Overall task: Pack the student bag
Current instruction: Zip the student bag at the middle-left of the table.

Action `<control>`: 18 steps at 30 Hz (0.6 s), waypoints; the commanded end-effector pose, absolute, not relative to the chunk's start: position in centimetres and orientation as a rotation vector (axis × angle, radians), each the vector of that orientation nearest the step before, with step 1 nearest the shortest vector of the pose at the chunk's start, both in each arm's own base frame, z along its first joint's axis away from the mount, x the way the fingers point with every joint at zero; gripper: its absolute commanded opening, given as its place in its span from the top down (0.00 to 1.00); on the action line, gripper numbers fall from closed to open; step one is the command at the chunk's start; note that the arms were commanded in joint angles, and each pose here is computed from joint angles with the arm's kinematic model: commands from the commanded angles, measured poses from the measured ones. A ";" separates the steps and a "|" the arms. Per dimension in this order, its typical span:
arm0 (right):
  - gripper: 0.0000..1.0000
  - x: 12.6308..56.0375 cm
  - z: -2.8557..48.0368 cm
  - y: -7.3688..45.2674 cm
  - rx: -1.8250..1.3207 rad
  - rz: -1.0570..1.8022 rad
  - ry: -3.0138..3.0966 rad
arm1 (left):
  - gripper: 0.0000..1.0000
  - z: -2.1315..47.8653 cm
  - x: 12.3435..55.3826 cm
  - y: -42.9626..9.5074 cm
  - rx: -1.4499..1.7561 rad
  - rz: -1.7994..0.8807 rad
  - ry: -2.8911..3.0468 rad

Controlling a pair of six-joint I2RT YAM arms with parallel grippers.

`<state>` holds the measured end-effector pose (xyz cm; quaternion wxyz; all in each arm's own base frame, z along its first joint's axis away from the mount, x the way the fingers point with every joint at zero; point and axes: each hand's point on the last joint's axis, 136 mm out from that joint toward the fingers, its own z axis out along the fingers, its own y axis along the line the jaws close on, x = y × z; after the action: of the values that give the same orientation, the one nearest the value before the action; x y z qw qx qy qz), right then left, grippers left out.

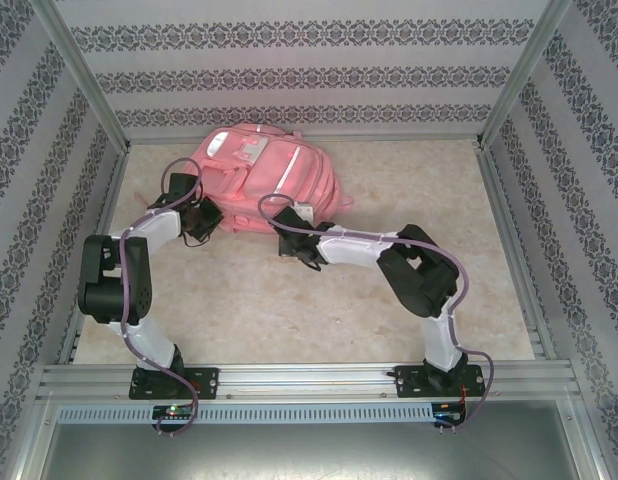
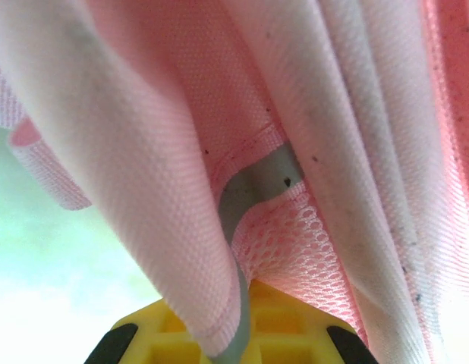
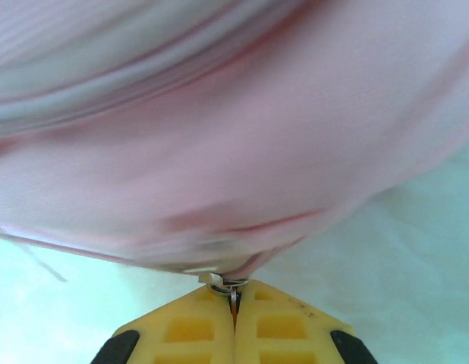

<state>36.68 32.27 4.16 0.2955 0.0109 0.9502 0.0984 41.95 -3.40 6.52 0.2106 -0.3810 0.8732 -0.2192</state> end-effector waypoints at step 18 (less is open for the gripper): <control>1.00 31.2 5.5 36.7 -0.373 0.430 2.596 | 0.58 8.6 37.9 2.6 -1.265 -0.526 2.355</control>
<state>32.52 35.54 6.39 0.2742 -0.1180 0.9431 0.1463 39.61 2.91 7.13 0.2069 -0.4418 0.8534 -0.1837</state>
